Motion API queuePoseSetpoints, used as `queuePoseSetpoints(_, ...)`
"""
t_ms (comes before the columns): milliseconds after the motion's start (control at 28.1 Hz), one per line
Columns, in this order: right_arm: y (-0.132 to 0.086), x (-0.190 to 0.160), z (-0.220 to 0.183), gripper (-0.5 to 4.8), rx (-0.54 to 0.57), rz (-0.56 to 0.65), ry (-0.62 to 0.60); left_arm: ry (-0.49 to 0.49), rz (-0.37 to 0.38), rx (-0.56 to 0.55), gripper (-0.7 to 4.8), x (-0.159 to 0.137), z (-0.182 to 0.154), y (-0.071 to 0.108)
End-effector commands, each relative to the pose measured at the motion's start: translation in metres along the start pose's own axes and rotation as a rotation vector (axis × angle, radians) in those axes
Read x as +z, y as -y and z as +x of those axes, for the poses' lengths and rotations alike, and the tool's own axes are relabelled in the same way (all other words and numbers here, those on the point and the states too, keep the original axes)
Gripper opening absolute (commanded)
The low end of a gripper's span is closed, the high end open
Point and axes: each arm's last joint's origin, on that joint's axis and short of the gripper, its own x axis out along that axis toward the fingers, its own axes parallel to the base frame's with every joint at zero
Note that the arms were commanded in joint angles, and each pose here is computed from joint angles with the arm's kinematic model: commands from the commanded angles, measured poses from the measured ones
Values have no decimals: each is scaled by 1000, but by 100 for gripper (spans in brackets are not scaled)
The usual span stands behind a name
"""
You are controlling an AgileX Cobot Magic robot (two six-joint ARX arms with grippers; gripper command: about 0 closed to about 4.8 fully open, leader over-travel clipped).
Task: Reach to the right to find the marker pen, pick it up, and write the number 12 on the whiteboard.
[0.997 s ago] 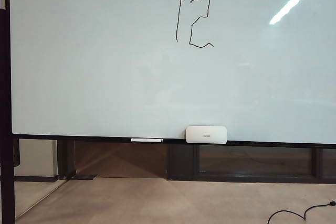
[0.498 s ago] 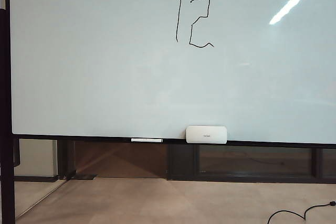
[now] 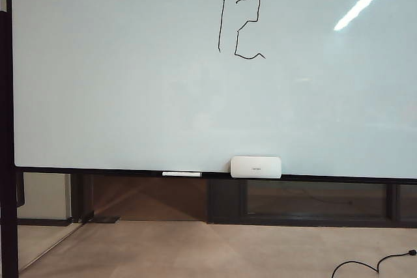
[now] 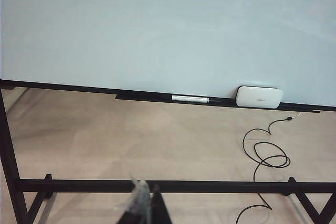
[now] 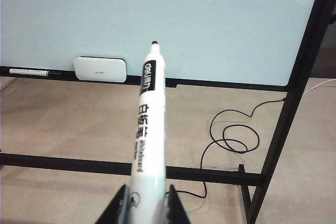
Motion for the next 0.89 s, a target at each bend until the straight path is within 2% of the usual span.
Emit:
queuePoseSetpoints(36, 3, 3, 0, -5, -31, 6, 17, 8, 0, 1, -5, 1, 0, 0)
queuePoseSetpoints(356, 15, 3, 2, -5, -162, 13, 16, 8, 0, 1, -5, 1, 0, 0)
queuePoseSetpoints(890, 15, 3, 2, -5, -162, 13, 16, 8, 0, 1, -5, 1, 0, 0)
